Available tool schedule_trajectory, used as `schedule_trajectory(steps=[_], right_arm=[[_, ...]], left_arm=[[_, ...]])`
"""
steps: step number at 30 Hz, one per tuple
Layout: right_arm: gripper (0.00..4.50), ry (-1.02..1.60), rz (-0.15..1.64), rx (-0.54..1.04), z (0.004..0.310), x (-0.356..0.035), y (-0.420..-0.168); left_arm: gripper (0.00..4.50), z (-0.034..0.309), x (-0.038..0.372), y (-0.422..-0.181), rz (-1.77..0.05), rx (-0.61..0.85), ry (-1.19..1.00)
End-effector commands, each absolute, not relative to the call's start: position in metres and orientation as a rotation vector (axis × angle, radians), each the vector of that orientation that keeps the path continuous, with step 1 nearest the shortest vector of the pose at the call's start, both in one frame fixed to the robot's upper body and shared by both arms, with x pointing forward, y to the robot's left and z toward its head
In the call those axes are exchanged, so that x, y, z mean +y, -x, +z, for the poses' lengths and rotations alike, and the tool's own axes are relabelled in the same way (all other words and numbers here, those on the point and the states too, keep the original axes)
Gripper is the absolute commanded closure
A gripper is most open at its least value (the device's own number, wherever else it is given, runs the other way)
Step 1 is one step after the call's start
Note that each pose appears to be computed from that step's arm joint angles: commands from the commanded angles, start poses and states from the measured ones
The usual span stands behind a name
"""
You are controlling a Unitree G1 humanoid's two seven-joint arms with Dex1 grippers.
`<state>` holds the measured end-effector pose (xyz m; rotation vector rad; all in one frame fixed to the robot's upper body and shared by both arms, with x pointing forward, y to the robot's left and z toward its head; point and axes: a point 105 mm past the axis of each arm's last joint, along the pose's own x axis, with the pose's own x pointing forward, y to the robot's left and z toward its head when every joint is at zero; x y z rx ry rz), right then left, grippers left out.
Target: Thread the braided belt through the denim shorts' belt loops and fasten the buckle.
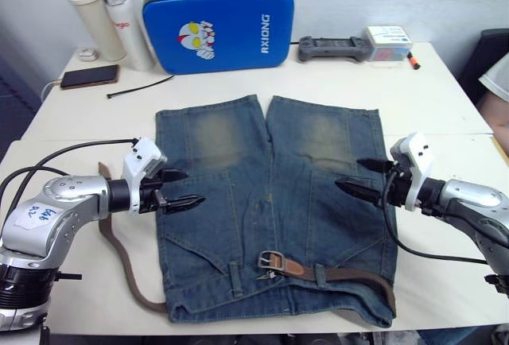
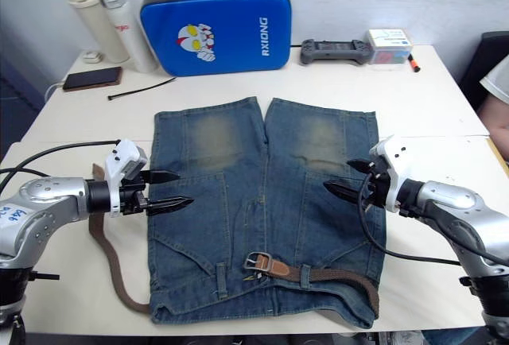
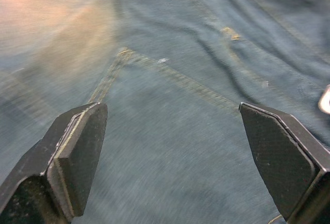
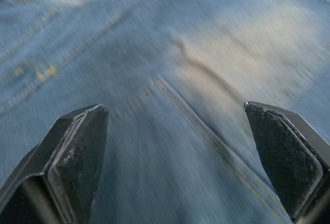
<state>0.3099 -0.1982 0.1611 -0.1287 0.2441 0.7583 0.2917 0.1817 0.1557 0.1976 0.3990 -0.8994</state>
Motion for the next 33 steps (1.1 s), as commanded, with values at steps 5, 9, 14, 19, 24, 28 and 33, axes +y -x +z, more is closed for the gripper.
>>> schedule_trajectory(steps=[5, 9, 14, 19, 24, 28, 33], right_arm=[[0.0, 0.126, 0.752, 0.168, 0.187, -0.195, -0.321], [0.0, 0.147, 0.74, 0.157, 0.182, -0.191, -0.322], [0.0, 0.279, 0.702, 0.178, 0.177, -0.195, -0.322], [0.0, 0.339, 0.639, 0.229, 0.172, -0.201, -0.338], [0.0, 0.275, 0.697, 0.394, 0.152, -0.199, -0.341], [0.0, 0.314, 0.703, 0.558, 0.123, -0.2, -0.339], [0.0, 0.404, 0.683, 0.638, 0.098, -0.206, -0.337]], left_arm=[[0.02, 0.172, 0.164, -0.302, -0.831, 0.284, -0.218], [0.02, 0.172, 0.159, -0.304, -0.834, 0.271, -0.233], [0.02, 0.177, 0.167, -0.311, -0.816, 0.243, -0.28], [0.02, 0.179, 0.163, -0.319, -0.819, 0.225, -0.31], [0.02, 0.161, 0.152, -0.328, -0.821, 0.309, -0.29], [0.02, 0.121, 0.152, -0.333, -0.788, 0.462, -0.334], [0.57, 0.09, 0.15, -0.344, -0.716, 0.56, -0.371]])
